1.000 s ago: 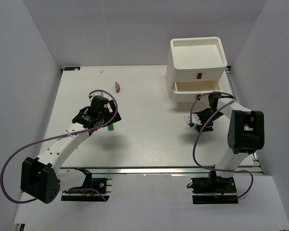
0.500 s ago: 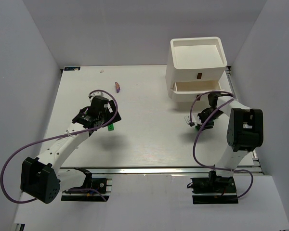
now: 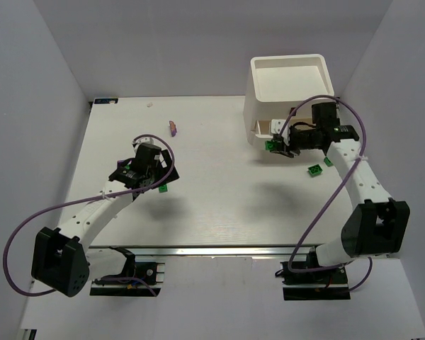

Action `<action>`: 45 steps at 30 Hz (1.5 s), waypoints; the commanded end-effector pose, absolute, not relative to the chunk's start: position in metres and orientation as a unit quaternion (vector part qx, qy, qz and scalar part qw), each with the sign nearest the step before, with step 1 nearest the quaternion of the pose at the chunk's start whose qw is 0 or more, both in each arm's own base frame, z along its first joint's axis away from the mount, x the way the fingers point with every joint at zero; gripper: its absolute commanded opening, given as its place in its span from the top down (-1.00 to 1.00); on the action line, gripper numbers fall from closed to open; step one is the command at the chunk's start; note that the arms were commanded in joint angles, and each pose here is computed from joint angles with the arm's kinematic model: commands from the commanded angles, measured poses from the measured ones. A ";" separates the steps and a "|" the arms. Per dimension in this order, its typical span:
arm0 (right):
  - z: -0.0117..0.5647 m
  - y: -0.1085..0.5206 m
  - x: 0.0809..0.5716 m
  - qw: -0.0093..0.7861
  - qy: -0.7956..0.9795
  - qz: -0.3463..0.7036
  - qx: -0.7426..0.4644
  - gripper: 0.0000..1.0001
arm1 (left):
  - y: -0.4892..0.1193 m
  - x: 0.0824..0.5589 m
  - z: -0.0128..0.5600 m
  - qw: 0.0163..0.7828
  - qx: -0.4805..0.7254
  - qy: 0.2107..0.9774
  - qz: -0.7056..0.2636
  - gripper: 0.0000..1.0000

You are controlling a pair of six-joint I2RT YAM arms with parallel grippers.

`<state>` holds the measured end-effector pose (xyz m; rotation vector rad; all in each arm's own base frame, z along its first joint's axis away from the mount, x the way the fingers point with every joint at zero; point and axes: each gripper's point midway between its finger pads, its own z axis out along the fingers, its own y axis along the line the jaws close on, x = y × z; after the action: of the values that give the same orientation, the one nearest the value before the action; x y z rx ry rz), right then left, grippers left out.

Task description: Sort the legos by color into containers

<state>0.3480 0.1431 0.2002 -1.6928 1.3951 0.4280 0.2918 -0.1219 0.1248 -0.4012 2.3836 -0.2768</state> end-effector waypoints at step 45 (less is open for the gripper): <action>0.314 0.156 0.380 0.636 0.632 0.200 -0.396 0.12 | -0.101 0.316 0.030 0.238 -0.125 0.963 -0.002 -0.64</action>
<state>0.3935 0.1469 0.3116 -0.9190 1.4585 0.3633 0.2868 -0.0934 0.0161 -0.3829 2.7099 0.0569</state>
